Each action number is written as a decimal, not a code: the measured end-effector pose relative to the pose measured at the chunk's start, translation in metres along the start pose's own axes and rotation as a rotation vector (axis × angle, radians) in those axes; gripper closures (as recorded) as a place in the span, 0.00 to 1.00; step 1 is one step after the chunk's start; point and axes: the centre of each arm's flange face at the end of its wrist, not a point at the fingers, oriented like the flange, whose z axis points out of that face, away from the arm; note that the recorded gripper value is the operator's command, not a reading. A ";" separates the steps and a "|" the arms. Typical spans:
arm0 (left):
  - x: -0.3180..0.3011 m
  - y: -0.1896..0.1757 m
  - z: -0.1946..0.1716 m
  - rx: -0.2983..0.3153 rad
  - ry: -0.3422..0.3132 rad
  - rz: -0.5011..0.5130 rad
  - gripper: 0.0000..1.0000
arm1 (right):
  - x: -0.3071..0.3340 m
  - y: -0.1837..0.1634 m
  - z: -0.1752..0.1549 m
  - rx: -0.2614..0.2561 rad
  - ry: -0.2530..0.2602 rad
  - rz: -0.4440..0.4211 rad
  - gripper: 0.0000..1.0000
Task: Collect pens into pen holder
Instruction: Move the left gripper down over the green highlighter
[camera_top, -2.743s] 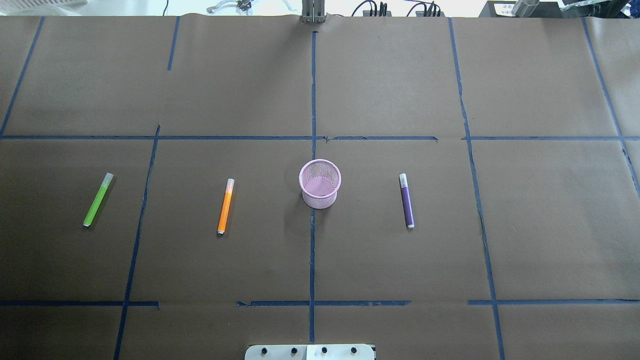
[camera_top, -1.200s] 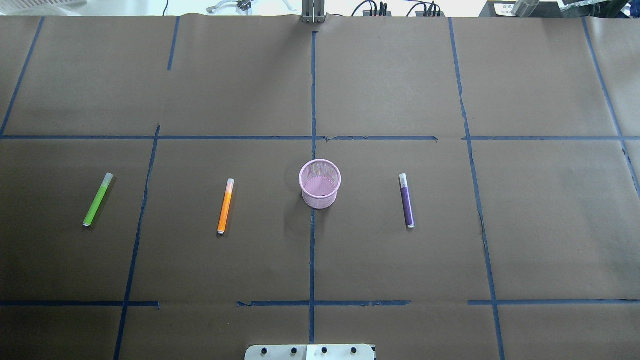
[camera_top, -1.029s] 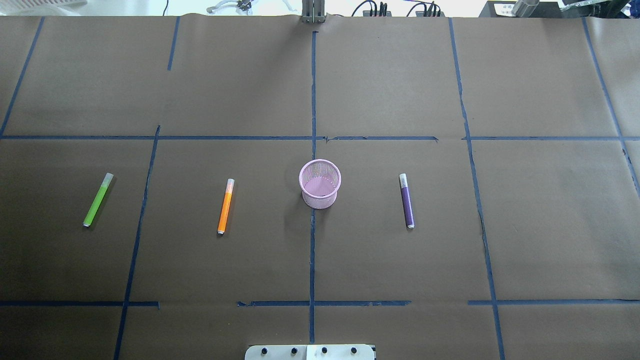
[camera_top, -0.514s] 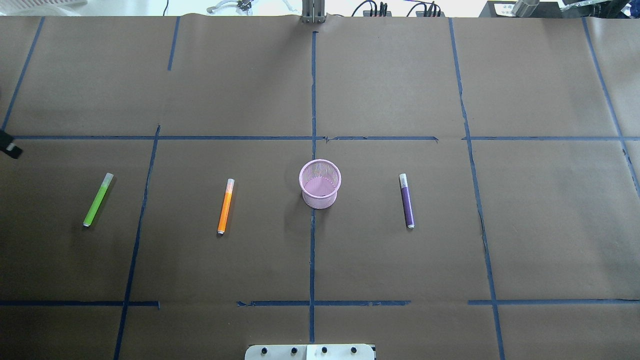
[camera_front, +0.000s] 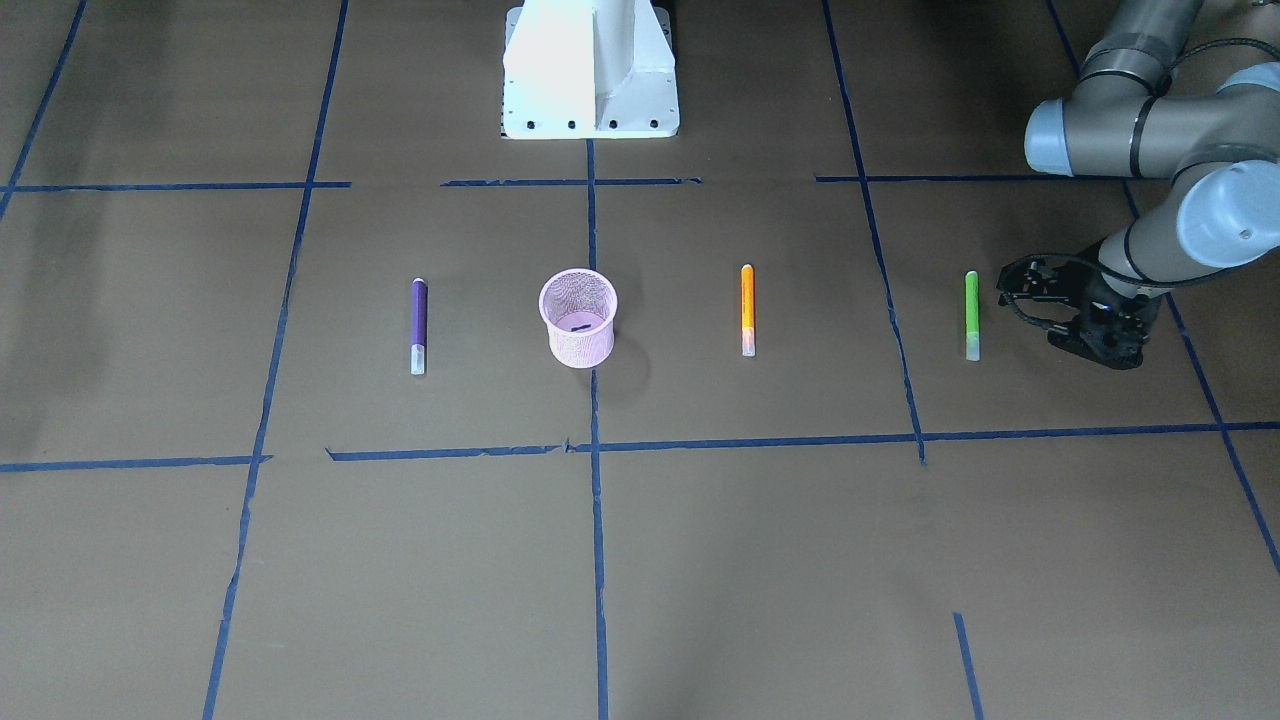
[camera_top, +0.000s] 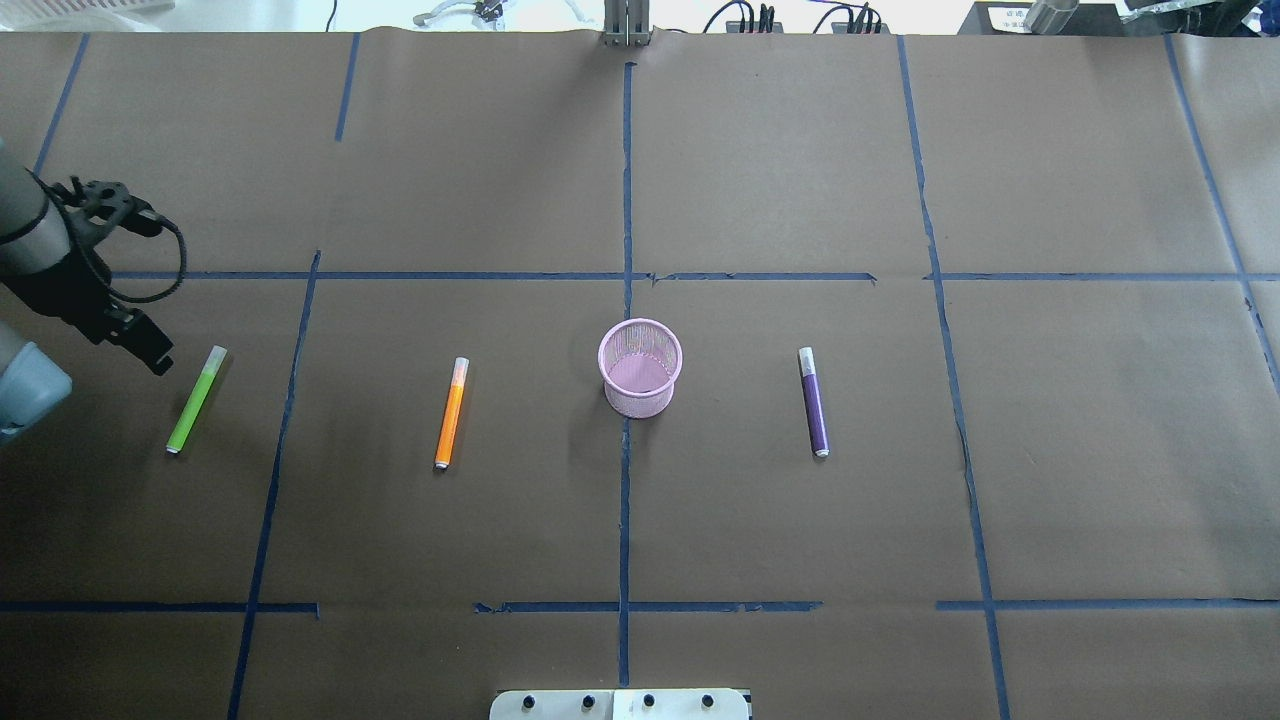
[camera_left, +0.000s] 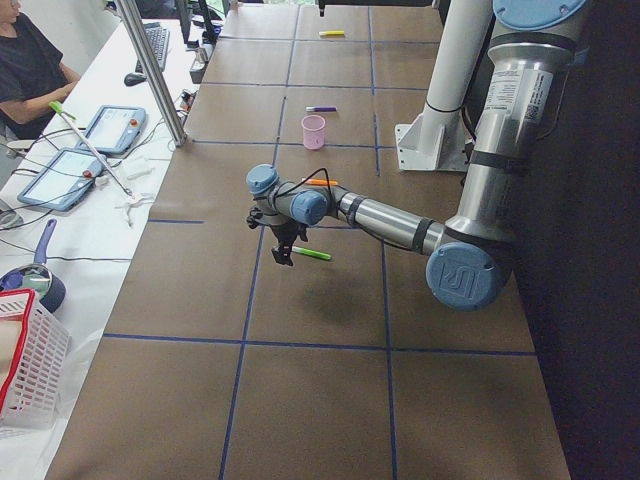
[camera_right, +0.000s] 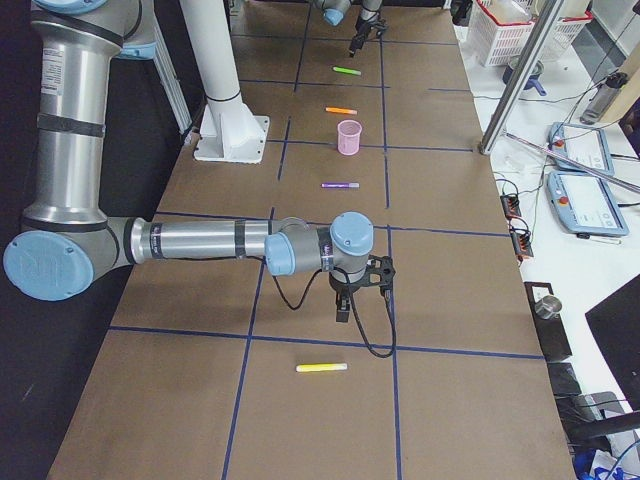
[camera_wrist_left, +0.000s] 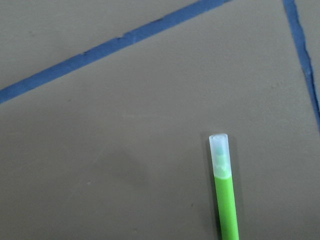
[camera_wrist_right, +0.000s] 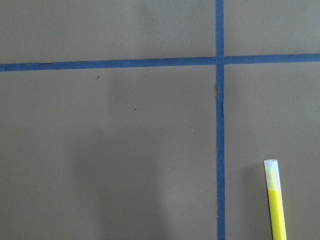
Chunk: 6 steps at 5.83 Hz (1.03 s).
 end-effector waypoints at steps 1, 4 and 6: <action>0.005 -0.012 0.013 -0.031 -0.007 -0.003 0.12 | 0.001 0.001 0.001 -0.002 0.000 0.002 0.00; 0.021 -0.020 0.025 -0.103 0.071 -0.043 0.18 | 0.003 0.002 0.003 -0.006 0.001 0.008 0.00; 0.040 -0.022 0.037 -0.129 0.082 -0.060 0.18 | 0.006 0.002 0.006 -0.012 0.002 0.012 0.00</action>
